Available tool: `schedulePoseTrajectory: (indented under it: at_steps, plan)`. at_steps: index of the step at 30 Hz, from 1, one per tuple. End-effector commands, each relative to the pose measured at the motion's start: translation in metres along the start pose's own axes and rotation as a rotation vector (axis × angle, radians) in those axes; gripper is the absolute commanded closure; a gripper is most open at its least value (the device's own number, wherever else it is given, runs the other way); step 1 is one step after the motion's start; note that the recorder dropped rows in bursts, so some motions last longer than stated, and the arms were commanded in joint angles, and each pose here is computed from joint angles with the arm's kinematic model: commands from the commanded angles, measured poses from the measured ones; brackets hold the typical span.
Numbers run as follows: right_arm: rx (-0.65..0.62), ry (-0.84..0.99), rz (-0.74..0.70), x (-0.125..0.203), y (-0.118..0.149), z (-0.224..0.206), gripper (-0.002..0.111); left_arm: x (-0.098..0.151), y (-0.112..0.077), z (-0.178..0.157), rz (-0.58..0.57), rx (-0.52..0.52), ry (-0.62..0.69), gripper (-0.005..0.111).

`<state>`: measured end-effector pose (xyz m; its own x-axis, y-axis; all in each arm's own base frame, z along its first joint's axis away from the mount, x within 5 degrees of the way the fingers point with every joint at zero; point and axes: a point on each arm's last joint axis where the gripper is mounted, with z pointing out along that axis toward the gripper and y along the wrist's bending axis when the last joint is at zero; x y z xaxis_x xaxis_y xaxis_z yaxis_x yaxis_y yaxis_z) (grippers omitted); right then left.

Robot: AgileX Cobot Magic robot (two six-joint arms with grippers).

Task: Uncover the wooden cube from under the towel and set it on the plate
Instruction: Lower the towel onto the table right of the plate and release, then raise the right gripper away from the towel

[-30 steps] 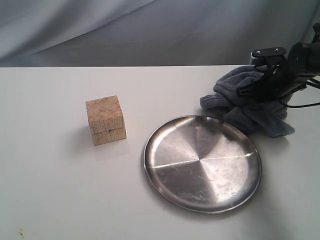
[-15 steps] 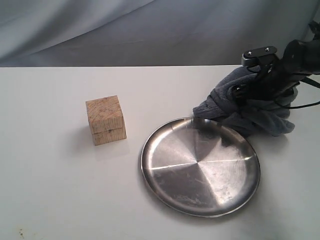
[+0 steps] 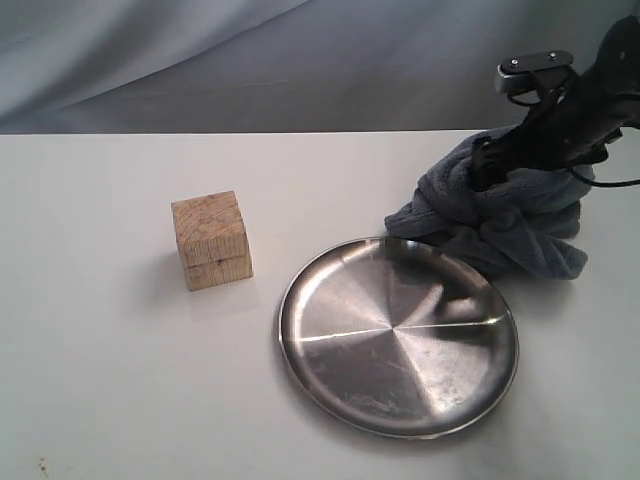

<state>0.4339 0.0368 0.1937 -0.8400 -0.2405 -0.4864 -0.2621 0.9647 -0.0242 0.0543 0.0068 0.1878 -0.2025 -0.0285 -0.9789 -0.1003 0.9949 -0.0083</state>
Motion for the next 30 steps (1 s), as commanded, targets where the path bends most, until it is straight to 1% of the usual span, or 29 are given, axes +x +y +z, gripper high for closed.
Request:
schedulePoseTrajectory:
  at_steps: [1, 8, 11, 12, 14, 16, 18, 20, 27, 30]
  plan:
    - [-0.003, -0.018, 0.002, -0.003, 0.002, -0.015, 0.003, 0.0, 0.0, 0.0, -0.005, 0.0, -0.007, 0.107]
    - [-0.012, -0.024, 0.003, -0.005, 0.004, -0.033, 0.003, 0.0, 0.0, 0.0, -0.005, 0.0, -0.007, 0.107]
    - [-0.018, -0.015, -0.055, -0.005, 0.006, -0.048, 0.004, 0.0, 0.0, 0.0, -0.005, 0.0, -0.007, 0.107]
    - [-0.023, -0.005, -0.084, -0.004, 0.006, -0.053, 0.005, 0.0, 0.0, 0.0, -0.005, 0.0, -0.007, 0.107]
    - [-0.026, -0.005, -0.098, -0.004, 0.007, -0.065, 0.007, 0.0, 0.0, 0.0, -0.005, 0.0, -0.007, 0.107]
    - [-0.026, -0.016, -0.101, -0.005, 0.009, -0.079, 0.013, 0.0, 0.0, 0.0, -0.005, 0.0, -0.007, 0.107]
    - [-0.021, -0.041, -0.105, -0.006, 0.01, -0.095, 0.023, 0.0, 0.0, 0.0, -0.005, 0.0, -0.007, 0.107]
    - [-0.023, -0.067, -0.103, -0.007, 0.011, -0.111, 0.035, 0.0, 0.0, 0.0, -0.005, 0.0, -0.007, 0.107]
    - [-0.09, -0.2, -0.05, -0.006, 0.025, -0.178, 0.078, 0.0, 0.0, 0.0, -0.005, 0.0, -0.007, 0.107]
    - [-0.097, -0.241, -0.052, -0.003, 0.029, -0.202, 0.093, 0.0, 0.0, 0.0, -0.005, 0.0, -0.007, 0.107]
